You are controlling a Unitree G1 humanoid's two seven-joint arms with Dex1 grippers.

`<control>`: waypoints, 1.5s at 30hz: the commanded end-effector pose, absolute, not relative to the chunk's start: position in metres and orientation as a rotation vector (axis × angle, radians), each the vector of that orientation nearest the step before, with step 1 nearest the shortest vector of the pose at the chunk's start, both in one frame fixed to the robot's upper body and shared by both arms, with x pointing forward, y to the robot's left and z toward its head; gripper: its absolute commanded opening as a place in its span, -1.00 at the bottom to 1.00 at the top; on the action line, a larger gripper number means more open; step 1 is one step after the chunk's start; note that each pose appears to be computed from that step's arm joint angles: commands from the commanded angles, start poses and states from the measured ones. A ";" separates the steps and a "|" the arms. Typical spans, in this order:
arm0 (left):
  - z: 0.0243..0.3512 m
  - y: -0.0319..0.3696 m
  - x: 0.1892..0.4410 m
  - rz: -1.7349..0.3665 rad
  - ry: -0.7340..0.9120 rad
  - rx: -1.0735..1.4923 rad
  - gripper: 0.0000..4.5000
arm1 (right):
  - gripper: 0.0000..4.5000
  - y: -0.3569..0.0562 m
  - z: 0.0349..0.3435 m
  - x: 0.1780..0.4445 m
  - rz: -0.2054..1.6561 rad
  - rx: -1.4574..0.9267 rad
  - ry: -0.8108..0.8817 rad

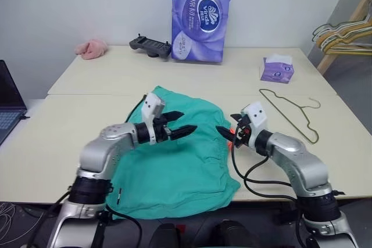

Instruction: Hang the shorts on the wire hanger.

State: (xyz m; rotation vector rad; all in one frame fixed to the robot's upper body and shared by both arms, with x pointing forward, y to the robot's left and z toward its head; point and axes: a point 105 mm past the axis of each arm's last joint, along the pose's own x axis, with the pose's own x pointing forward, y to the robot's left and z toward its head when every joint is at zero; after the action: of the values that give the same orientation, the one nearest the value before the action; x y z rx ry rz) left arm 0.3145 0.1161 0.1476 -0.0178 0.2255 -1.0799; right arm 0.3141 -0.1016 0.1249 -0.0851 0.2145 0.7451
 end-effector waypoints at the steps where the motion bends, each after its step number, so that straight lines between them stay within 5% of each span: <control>1: 0.176 0.114 0.303 -1.154 0.121 0.066 0.90 | 0.72 -0.134 0.143 0.308 0.690 -0.051 0.230; 6: 0.195 0.091 0.305 -1.191 -0.018 0.120 0.90 | 0.72 -0.223 0.137 0.330 0.345 -0.171 0.312; 10: 0.181 0.057 0.313 -1.225 -0.078 0.241 0.90 | 0.72 -0.297 0.140 0.346 0.084 -0.298 0.387; 13: 0.179 0.037 0.313 -1.252 -0.112 0.217 0.90 | 0.72 -0.317 0.140 0.352 0.033 -0.282 0.441; 26: 0.167 -0.008 0.312 -1.265 -0.152 0.161 0.90 | 0.72 -0.336 0.112 0.361 0.151 -0.221 0.630; 35: 0.168 -0.001 0.309 -1.248 -0.136 0.152 0.90 | 0.72 -0.346 0.105 0.381 0.158 -0.292 0.651; 45: 0.171 0.003 0.310 -1.234 -0.132 0.156 0.90 | 0.72 -0.347 0.080 0.374 0.186 -0.204 0.753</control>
State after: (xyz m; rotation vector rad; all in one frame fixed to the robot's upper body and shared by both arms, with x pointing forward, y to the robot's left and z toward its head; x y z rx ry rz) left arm 0.3113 0.0015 0.1556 0.1561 -0.0731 -1.2380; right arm 0.3730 -0.3490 0.0792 -0.2307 0.7607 0.1768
